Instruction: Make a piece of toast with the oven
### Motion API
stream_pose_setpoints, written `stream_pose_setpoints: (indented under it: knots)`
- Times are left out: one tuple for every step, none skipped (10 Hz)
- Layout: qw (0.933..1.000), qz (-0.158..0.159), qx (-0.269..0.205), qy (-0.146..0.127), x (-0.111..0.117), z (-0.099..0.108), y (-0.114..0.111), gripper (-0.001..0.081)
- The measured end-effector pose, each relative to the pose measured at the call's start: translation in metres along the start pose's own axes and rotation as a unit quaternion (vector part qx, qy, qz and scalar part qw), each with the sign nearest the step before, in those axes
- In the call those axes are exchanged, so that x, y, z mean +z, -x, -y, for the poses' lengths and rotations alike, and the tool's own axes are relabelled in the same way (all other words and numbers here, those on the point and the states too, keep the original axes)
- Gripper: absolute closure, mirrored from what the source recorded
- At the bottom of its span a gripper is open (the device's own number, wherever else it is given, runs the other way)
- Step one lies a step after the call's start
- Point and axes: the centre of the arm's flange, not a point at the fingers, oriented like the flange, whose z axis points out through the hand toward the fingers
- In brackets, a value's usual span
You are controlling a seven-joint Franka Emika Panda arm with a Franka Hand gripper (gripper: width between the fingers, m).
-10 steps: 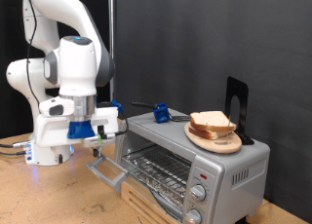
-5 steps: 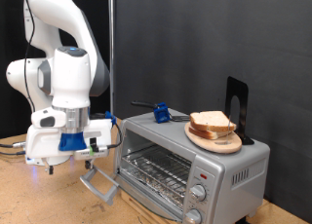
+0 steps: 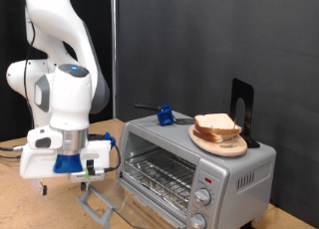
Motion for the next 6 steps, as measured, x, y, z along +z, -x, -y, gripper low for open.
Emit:
stream_pose_setpoints:
  knots:
    - [1.0000,-0.001,0.005,0.005,0.009,0.000,-0.002,-0.0003]
    - [0.9999,-0.003,0.012,0.011,0.019,0.001,-0.003,-0.0003]
    - [0.9997,-0.006,0.019,0.014,0.029,0.006,-0.002,-0.0003]
    - [0.9996,-0.008,0.024,0.016,0.039,0.013,0.003,-0.0003]
    - [0.9995,-0.010,0.025,0.018,0.048,0.017,0.003,-0.0003]
    - [0.9996,-0.011,0.021,0.017,0.055,0.019,0.003,-0.0003]
